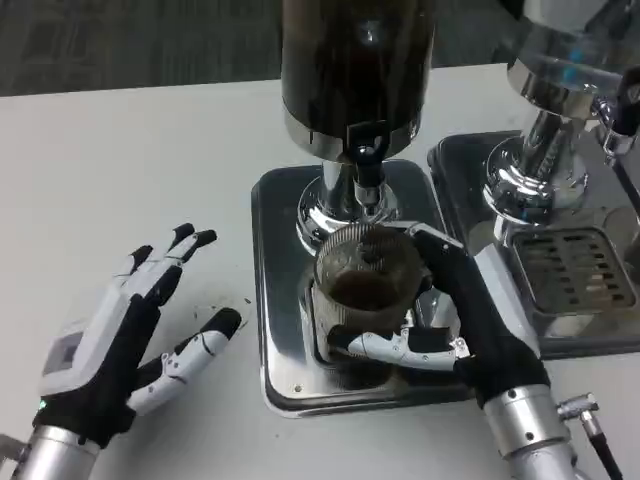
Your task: Grasp the cup under the faucet to collect the drink, then remove the cup.
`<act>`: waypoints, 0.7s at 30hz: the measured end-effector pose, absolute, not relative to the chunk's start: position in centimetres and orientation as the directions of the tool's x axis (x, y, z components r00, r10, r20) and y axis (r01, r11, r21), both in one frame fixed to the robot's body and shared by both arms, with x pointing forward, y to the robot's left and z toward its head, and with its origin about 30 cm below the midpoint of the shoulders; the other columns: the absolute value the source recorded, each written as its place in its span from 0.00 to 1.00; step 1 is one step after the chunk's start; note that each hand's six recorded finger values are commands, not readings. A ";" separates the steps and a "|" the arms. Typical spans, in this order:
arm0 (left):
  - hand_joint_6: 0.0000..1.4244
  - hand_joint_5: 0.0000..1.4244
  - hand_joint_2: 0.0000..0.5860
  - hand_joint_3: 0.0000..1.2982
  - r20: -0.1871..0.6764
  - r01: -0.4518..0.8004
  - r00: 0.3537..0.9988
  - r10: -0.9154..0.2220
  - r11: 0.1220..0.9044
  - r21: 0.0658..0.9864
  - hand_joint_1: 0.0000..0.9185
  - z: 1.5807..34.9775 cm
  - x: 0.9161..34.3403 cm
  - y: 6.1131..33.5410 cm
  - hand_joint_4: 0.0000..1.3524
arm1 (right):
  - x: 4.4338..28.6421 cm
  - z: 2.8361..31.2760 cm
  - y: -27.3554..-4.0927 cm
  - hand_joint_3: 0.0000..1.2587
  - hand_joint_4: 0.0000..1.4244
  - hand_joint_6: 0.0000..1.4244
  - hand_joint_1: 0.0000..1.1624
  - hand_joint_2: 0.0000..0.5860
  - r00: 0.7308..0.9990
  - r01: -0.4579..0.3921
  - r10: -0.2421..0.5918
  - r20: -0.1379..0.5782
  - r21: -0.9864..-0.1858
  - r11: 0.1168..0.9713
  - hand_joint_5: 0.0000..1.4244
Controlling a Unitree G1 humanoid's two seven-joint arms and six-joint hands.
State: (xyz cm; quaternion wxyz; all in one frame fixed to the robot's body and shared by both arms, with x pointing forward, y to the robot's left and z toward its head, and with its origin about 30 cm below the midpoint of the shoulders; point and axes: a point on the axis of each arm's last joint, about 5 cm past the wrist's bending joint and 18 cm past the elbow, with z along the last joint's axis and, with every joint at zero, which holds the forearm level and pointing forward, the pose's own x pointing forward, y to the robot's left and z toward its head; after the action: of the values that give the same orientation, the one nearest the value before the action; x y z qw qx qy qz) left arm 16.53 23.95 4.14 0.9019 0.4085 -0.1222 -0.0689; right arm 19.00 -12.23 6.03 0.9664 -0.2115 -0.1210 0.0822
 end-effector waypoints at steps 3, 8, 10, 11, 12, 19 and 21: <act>0.00 0.07 0.35 0.08 0.160 0.031 0.958 -0.238 0.641 0.767 0.00 4.3 16.5 24.2 0.00 | 18.6 6.3 -12.5 0.45 0.47 0.57 0.89 0.21 0.955 -0.109 0.215 0.204 -0.431 0.896 0.48; 0.00 0.04 0.33 0.04 0.164 0.035 0.947 -0.278 0.594 0.804 0.00 5.0 16.6 24.8 0.00 | 17.5 6.6 -13.0 0.46 0.47 0.57 0.89 0.20 0.951 -0.124 0.231 0.203 -0.435 0.892 0.49; 0.00 0.02 0.33 0.00 0.167 0.035 0.943 -0.289 0.582 0.812 0.00 5.2 16.6 24.9 0.00 | 17.2 6.8 -13.0 0.46 0.47 0.57 0.89 0.20 0.950 -0.129 0.236 0.205 -0.433 0.892 0.49; 0.00 0.00 0.32 0.00 0.169 0.034 0.941 -0.293 0.580 0.814 0.00 5.3 16.6 25.0 0.00 | 17.0 6.9 -13.0 0.46 0.48 0.58 0.89 0.20 0.948 -0.132 0.240 0.208 -0.432 0.892 0.49; 0.00 0.00 0.32 0.00 0.171 0.035 0.939 -0.299 0.575 0.817 0.00 5.4 16.5 25.0 0.00 | 17.0 7.0 -13.0 0.46 0.48 0.58 0.89 0.20 0.946 -0.135 0.245 0.211 -0.431 0.892 0.49; 0.00 0.00 0.29 0.00 0.140 0.064 0.923 -0.357 0.504 0.861 0.00 6.0 15.4 25.2 0.00 | 16.0 7.7 -13.3 0.46 0.48 0.59 0.89 0.19 0.938 -0.174 0.283 0.202 -0.431 0.885 0.50; 0.00 0.00 0.28 0.00 0.121 0.079 0.919 -0.376 0.475 0.876 0.00 6.3 15.2 25.3 0.00 | 15.7 7.8 -13.5 0.46 0.48 0.59 0.89 0.19 0.934 -0.188 0.297 0.197 -0.437 0.880 0.50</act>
State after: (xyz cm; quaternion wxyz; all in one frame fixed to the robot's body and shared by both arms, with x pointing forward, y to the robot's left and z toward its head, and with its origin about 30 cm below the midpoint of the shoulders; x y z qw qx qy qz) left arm 15.15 25.32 6.33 0.8457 0.4942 -0.1500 -0.1346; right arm 15.73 -13.45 7.81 0.9607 -0.2101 -0.1304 0.1262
